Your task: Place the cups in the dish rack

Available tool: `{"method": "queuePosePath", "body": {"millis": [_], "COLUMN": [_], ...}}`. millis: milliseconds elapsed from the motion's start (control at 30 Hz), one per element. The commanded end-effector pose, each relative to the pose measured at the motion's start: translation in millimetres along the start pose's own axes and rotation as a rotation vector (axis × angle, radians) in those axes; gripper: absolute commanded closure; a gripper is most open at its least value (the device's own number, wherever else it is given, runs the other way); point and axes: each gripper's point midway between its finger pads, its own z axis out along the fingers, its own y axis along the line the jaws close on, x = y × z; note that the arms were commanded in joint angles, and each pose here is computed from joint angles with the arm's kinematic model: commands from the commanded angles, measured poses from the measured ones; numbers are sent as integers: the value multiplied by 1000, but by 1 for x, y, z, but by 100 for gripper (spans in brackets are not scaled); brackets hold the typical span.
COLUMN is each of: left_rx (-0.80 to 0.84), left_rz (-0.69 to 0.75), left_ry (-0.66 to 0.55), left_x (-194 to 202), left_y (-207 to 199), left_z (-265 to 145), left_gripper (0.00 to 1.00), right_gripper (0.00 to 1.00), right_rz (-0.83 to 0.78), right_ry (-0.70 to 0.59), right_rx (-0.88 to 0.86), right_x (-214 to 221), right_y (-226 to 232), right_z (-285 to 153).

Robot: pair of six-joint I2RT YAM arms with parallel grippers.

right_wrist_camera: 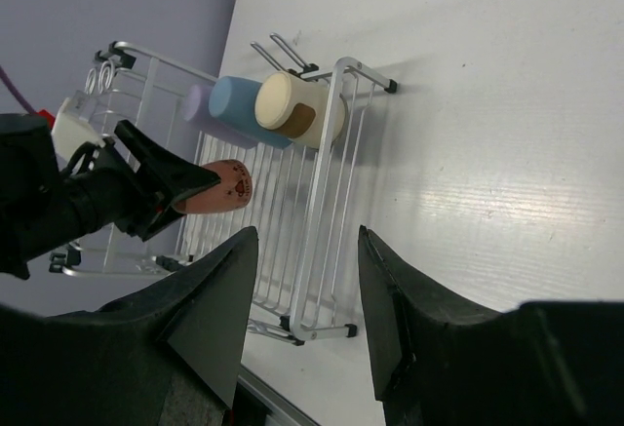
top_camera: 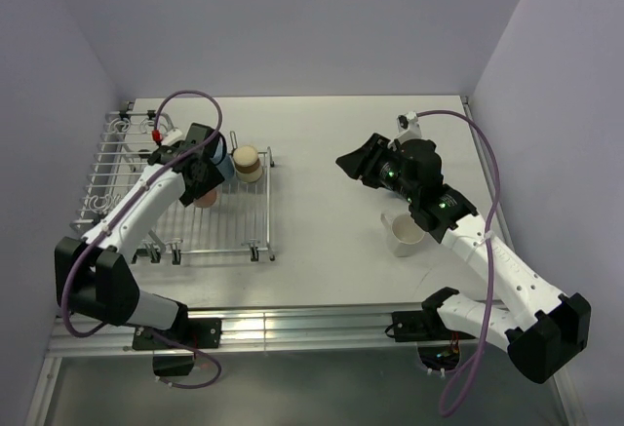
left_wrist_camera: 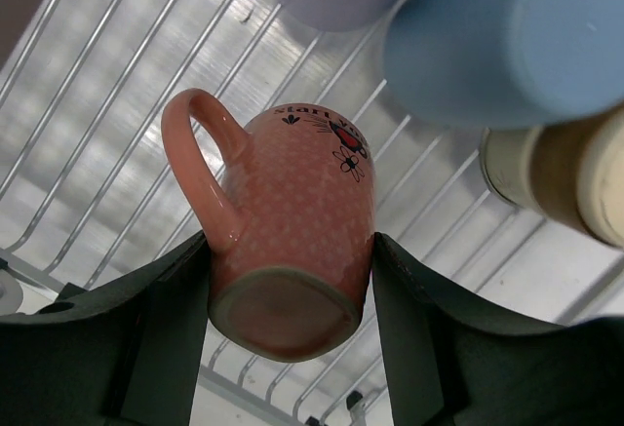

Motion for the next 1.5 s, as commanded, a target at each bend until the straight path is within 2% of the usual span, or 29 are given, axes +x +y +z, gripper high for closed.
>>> {"method": "queuePosePath", "body": {"millis": [0,400,900,1033,1133,1267,1333,1367,1467], "left_rx": [19,-86,-93,-90,-90,-92,-98,-99,-103], "left_rz": [-42,-72,-80,-84,-85,-83,-83,-82,-82], "left_ry": [-25,-7,25,33,41,46,43,42,35], "left_x": [-14,-30,-23,-24,-23,-19,-19,-19,-20], "left_y": [-10,8,14,10,9,11,13,13,15], "left_z": [11,48,53,53,55,57,56,56,55], "left_gripper": [100,100,100,96,83,60,55,47,42], "right_gripper": [47,47,47,47,47,47,47,47,47], "right_rz": [-19,-22,-20,-25,-28,-31,-31,-30,-28], "right_ry": [-46,-42,-33,-34,-39,-39,-36,-35,-31], "right_rx": [-19,-5,-6,-5,-4,-2,-5,-6,-11], "right_x": [-13,-10,-7,-8,-9,-9,-8,-8,-7], "right_y": [9,4,2,2,2,1,2,2,3], "right_z": [-7,-4,-1,-1,-3,-4,-3,-3,-2]}}
